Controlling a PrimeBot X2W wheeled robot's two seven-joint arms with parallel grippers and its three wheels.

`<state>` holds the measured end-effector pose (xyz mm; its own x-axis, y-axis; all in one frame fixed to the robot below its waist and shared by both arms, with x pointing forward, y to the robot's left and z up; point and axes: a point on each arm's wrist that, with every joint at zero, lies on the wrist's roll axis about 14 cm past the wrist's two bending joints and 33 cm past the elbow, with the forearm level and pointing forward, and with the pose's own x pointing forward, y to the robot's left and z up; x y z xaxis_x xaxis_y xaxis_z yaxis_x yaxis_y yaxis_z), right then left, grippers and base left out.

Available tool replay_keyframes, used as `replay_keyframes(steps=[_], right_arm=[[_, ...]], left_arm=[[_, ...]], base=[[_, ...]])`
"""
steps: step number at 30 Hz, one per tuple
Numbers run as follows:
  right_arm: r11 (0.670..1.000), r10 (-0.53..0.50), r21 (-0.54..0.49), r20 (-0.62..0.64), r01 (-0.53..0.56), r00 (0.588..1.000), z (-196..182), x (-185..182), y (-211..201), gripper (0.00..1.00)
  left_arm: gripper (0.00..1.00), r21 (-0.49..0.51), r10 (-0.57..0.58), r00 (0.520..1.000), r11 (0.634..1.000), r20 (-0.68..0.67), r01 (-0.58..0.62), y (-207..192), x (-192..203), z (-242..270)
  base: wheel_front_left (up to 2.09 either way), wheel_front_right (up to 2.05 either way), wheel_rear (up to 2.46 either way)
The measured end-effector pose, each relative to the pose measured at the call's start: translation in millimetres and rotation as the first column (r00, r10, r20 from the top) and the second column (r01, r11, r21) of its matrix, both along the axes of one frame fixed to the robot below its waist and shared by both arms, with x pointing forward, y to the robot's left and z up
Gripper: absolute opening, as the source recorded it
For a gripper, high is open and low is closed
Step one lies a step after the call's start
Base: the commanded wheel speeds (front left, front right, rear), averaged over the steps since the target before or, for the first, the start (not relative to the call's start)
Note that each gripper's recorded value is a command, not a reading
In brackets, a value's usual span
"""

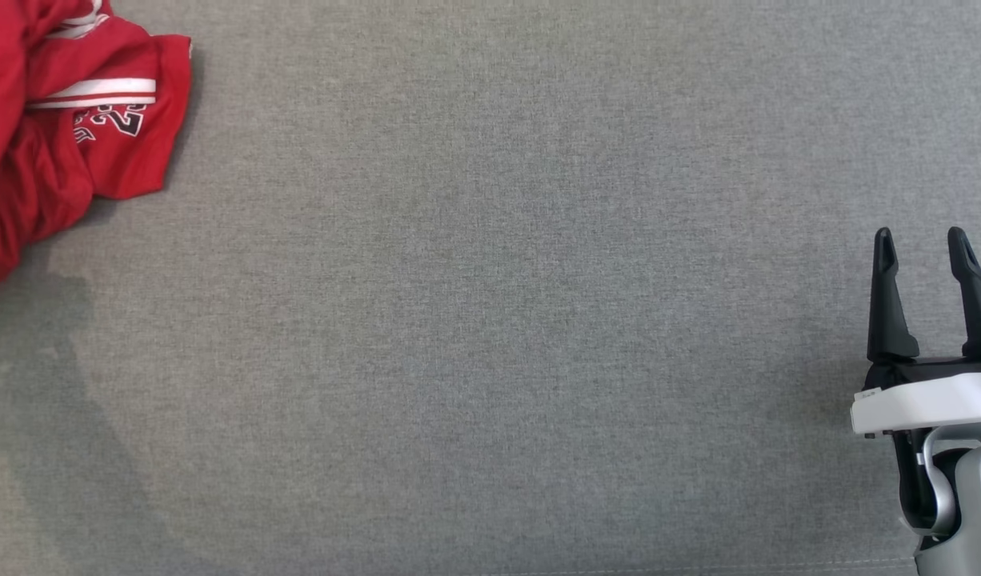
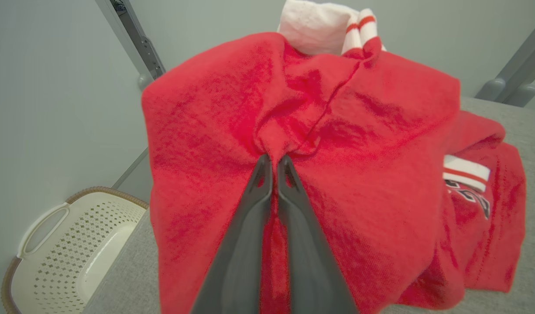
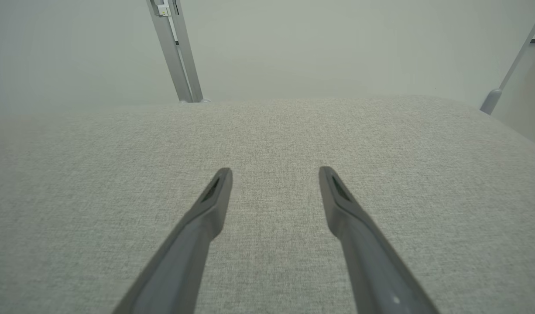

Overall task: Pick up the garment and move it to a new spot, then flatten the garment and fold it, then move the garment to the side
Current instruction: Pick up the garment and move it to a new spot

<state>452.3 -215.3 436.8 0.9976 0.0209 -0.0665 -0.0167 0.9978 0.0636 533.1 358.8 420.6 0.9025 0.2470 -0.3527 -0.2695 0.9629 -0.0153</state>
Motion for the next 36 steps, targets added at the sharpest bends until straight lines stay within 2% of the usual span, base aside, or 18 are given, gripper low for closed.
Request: replay_keyframes(steps=[6, 11, 18, 24, 27, 30, 34, 36], right_arm=[[1.000, 0.010, 0.029, 0.020, -0.011, 1.000, 8, -3, 9, 1.00], [0.998, 0.006, 0.060, 0.038, -0.008, 0.999, 16, -10, 14, 1.00], [0.996, -0.045, 0.082, 0.046, 0.041, 0.998, 24, -28, 4, 1.00], [0.990, -0.110, 0.097, 0.070, 0.103, 0.991, 36, -43, -14, 1.00], [0.987, -0.137, 0.099, 0.076, 0.129, 0.988, 40, -50, -21, 1.00], [0.980, -0.175, 0.105, 0.080, 0.167, 0.981, 43, -60, -32, 1.00], [0.971, -0.222, 0.106, 0.081, 0.213, 0.972, 46, -73, -46, 1.00], [0.968, -0.237, 0.105, 0.081, 0.228, 0.968, 47, -78, -50, 1.00]], left_arm=[[0.00, 0.093, -0.056, 0.978, 0.995, 0.200, 0.038, -1, 23, 73], [0.00, 0.208, -0.159, 0.915, 0.974, 0.370, 0.085, -18, 41, 154], [0.00, 0.320, -0.335, 0.758, 0.931, 0.560, 0.175, -85, 56, 262], [0.00, 0.363, -0.475, 0.586, 0.880, 0.657, 0.307, -174, 53, 327], [0.00, 0.383, -0.533, 0.506, 0.844, 0.678, 0.375, -218, 47, 345], [0.00, 0.395, -0.590, 0.416, 0.791, 0.692, 0.467, -273, 36, 356], [0.00, 0.385, -0.631, 0.337, 0.729, 0.699, 0.565, -325, 27, 356], [0.00, 0.376, -0.649, 0.315, 0.698, 0.693, 0.610, -348, 25, 348]], base=[[0.00, 0.00, 0.00], [0.00, 0.00, 0.00], [0.00, 0.00, 0.00], [0.00, 0.00, 0.00], [0.00, 0.00, 0.00], [0.00, 0.00, 0.00], [0.00, 0.00, 0.00], [0.00, 0.00, 0.00]])
